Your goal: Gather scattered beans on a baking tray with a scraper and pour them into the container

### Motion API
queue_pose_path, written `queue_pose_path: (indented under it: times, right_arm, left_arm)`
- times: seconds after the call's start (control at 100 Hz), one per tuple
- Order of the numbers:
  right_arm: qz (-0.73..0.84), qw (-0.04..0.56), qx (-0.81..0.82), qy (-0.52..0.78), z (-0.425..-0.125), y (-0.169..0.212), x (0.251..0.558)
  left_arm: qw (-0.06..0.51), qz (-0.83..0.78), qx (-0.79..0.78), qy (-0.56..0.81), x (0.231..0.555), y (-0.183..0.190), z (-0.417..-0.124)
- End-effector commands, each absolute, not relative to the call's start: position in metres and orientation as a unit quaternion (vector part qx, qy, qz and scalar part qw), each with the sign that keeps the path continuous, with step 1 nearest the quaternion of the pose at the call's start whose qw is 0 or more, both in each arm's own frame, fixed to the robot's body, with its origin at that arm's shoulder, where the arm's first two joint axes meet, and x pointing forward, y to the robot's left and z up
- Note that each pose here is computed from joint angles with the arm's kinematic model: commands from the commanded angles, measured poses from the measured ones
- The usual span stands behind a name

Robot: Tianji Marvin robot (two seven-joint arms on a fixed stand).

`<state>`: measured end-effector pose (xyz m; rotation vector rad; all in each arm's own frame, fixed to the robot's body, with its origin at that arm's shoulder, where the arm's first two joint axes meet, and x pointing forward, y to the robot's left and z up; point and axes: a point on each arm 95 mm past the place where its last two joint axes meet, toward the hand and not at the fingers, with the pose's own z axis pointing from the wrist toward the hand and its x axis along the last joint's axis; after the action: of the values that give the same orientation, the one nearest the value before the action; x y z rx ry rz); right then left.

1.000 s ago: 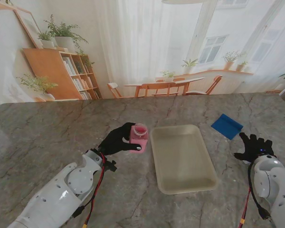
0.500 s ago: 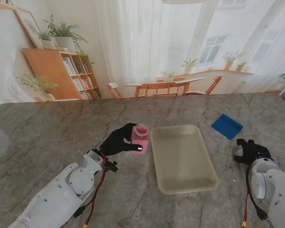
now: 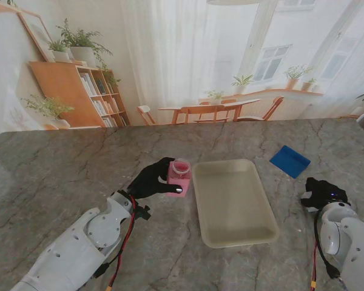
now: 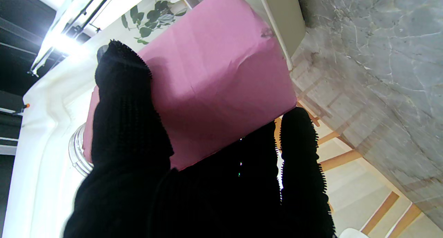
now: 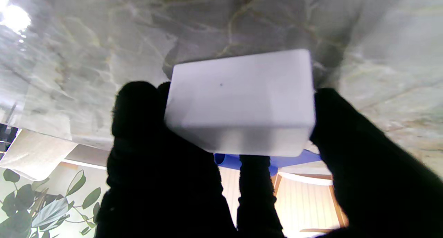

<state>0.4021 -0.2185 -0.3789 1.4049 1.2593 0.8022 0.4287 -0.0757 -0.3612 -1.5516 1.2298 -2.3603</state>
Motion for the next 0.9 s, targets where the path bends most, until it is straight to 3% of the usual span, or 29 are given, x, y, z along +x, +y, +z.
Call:
queue_pose_path:
  times: [0.0, 0.46, 0.89]
  right_arm:
    - [0.331, 0.500, 0.597, 0.534, -0.394, -0.212, 0.392]
    - [0.448, 0.510, 0.553, 0.483, -0.322, -0.169, 0.407]
    - [0.616, 0.429, 0.487, 0.446, -0.250, -0.064, 0.440]
  left_arm:
    - [0.029, -0.767, -0.504, 0.397, 0.428, -0.078, -0.361]
    - [0.045, -0.777, -0.493, 0.389, 0.424, -0.074, -0.354]
    - [0.056, -0.777, -0.483, 0.398, 0.423, -0.068, -0.351]
